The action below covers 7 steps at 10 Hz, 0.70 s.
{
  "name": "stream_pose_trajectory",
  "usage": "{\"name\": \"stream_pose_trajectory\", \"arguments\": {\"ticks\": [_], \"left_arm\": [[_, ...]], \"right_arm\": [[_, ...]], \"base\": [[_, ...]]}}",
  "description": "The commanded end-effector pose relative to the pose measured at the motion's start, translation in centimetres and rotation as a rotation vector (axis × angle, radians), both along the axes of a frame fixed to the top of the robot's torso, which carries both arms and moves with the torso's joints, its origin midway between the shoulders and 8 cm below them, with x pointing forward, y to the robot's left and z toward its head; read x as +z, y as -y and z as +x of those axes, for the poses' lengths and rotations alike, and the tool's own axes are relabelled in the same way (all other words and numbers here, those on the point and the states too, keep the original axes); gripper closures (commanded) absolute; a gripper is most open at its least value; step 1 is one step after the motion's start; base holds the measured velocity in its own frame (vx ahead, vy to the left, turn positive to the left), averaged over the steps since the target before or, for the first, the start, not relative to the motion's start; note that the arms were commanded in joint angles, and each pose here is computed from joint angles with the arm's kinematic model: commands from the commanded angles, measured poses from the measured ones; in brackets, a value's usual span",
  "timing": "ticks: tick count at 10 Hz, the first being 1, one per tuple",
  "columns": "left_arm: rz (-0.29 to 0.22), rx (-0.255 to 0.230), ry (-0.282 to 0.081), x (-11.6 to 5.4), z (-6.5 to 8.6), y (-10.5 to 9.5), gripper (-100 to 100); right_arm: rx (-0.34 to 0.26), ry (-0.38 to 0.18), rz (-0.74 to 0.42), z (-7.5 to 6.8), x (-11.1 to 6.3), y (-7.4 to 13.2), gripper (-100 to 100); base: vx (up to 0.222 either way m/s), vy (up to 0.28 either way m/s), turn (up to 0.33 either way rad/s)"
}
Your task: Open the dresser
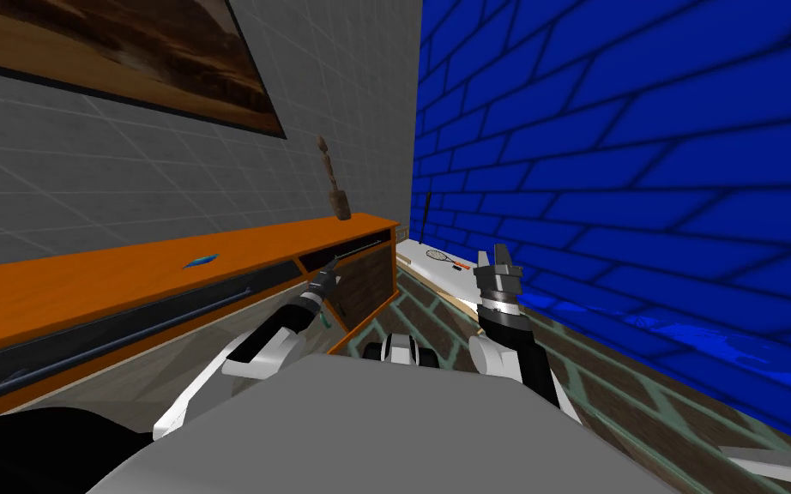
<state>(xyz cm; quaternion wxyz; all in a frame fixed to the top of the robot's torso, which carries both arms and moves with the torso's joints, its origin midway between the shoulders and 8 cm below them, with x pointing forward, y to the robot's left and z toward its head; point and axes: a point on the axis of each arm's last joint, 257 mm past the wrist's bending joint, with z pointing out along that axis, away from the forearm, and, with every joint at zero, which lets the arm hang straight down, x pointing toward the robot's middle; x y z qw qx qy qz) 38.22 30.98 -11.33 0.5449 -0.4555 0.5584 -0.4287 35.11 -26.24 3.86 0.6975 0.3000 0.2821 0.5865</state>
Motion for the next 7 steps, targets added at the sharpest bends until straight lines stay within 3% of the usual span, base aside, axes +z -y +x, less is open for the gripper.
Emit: {"name": "stream_pose_trajectory", "arguments": {"ticks": [1, 3, 5, 7], "left_arm": [[0.000, 0.000, -0.009, 0.3, -0.3, 0.0, -100], [0.000, 0.005, -0.034, -0.1, -0.7, -0.3, -100], [0.004, -0.012, -0.004, 1.7, -1.0, 0.5, -100], [0.003, -0.008, -0.011, 1.3, -1.1, 0.3, -100]], "right_arm": [[0.000, 0.000, 0.000, 0.0, 0.0, 0.0, 0], [0.000, 0.000, 0.000, 0.0, 0.0, 0.0, 0], [0.000, 0.000, 0.000, 0.0, 0.0, 0.0, 0], [0.000, 0.000, 0.000, 0.0, 0.0, 0.0, 0]], "base": [[0.124, 0.129, -0.004], [0.145, 0.106, -0.007], [0.093, 0.070, -0.002], [0.017, 0.011, 0.000]]}}
